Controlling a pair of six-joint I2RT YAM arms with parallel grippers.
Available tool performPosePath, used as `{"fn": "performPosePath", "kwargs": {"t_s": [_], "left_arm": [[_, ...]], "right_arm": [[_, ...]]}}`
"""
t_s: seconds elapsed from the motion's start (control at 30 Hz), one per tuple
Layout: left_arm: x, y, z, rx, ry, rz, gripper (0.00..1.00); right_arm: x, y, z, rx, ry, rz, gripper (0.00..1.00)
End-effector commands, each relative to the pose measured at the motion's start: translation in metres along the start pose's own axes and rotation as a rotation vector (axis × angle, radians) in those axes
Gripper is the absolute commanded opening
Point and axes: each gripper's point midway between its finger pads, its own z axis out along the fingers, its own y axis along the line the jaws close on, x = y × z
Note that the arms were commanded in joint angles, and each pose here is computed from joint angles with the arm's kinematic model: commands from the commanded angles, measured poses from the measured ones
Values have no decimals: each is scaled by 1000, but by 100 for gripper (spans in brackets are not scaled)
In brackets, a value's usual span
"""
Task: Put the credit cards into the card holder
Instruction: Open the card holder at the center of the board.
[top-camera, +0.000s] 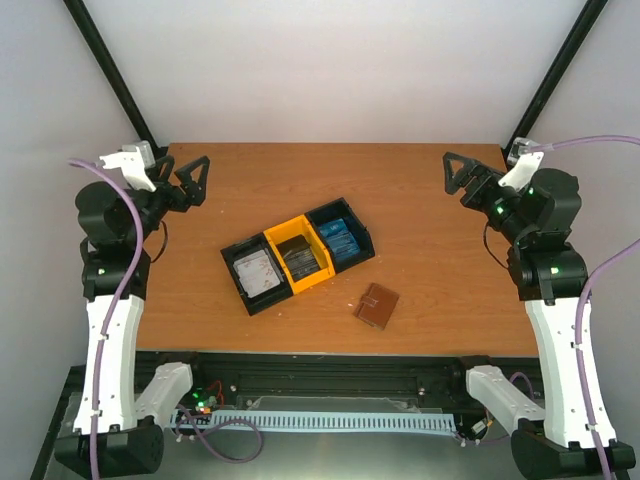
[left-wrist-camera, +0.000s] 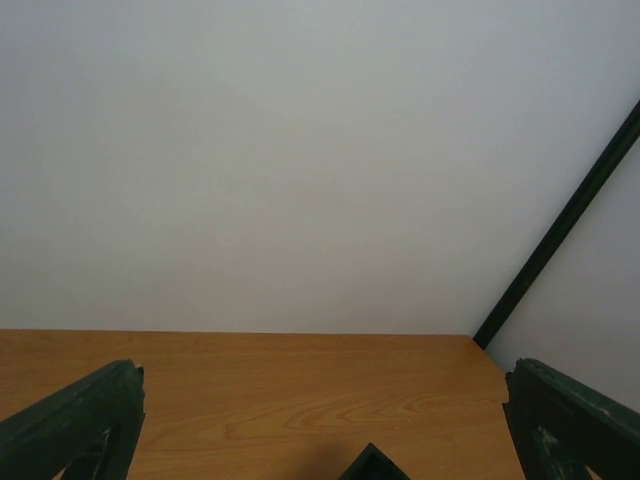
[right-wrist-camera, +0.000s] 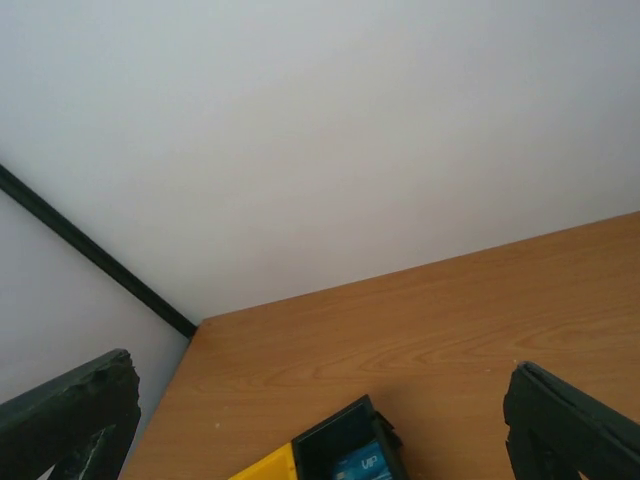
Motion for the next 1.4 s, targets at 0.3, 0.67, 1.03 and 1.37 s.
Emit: {"fn": "performPosePath", "kwargs": {"t_s": [0.3, 0.67, 1.03, 1.37], "left_arm": [[-13, -50, -8, 322, -30, 6, 100], [105, -105, 48, 507, 290, -100, 100], [296, -158, 67, 473, 823, -81, 100], [402, -199, 46, 582, 1091, 26, 71]], "right_arm": [[49, 4, 25, -165, 212, 150, 100], [233, -88, 47, 95, 682, 324, 91], [331, -128, 44, 258, 887, 382, 83], [377, -133, 27, 314, 1001, 337, 61]]}}
